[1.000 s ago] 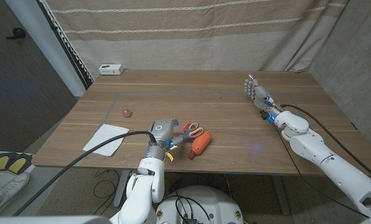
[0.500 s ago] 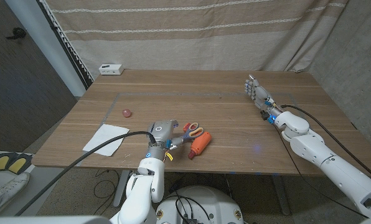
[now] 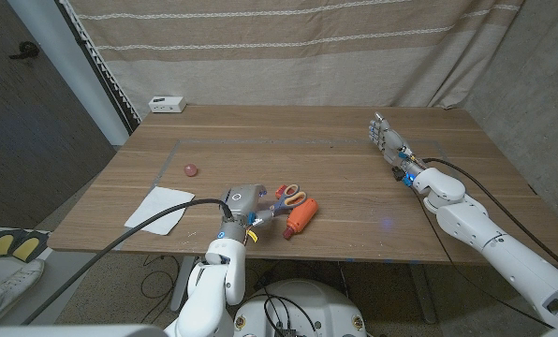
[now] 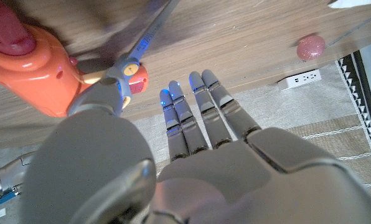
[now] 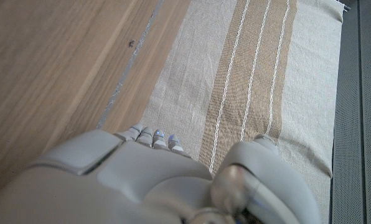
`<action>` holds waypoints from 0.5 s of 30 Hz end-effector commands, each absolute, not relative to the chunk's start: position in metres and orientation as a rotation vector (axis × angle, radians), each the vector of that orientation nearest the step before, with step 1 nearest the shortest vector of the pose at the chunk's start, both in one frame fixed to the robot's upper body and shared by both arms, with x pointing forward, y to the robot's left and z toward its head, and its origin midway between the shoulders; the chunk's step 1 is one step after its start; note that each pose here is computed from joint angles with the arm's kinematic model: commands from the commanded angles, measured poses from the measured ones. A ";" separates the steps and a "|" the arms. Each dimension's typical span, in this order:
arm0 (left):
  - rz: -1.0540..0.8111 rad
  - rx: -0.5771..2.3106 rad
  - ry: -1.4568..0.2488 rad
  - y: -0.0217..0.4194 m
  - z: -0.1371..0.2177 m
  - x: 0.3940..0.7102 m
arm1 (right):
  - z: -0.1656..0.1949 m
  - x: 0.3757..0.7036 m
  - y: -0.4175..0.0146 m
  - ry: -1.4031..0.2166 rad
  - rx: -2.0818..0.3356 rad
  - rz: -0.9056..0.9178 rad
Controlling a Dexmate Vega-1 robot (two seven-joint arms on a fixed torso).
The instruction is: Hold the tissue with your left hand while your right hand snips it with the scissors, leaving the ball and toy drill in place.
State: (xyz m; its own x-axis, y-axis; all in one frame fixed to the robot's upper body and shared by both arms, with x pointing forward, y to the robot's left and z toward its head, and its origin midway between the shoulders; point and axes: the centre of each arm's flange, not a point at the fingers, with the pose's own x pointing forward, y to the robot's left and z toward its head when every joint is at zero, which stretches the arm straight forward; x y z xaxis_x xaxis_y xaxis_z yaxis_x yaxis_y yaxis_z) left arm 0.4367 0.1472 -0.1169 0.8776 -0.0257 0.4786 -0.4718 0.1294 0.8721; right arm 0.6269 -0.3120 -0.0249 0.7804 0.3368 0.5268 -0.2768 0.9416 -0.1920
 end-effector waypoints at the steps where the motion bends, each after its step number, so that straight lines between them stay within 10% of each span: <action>1: 0.297 1.409 -0.432 0.142 -0.120 0.438 | -0.024 0.625 -0.313 -0.595 -0.105 0.327; 15: 0.284 1.392 -0.431 0.140 -0.135 0.437 | -0.026 0.622 -0.314 -0.591 -0.117 0.327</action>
State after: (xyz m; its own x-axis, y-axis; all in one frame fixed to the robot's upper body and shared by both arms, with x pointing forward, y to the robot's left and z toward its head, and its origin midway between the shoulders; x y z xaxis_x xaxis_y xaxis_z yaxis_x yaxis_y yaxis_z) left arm 0.4374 0.1422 -0.1266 0.8890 -0.0541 0.4547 -0.4430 0.1490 0.8840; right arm 0.6237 -0.3130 -0.0245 0.7793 0.3345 0.5299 -0.2723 0.9424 -0.1944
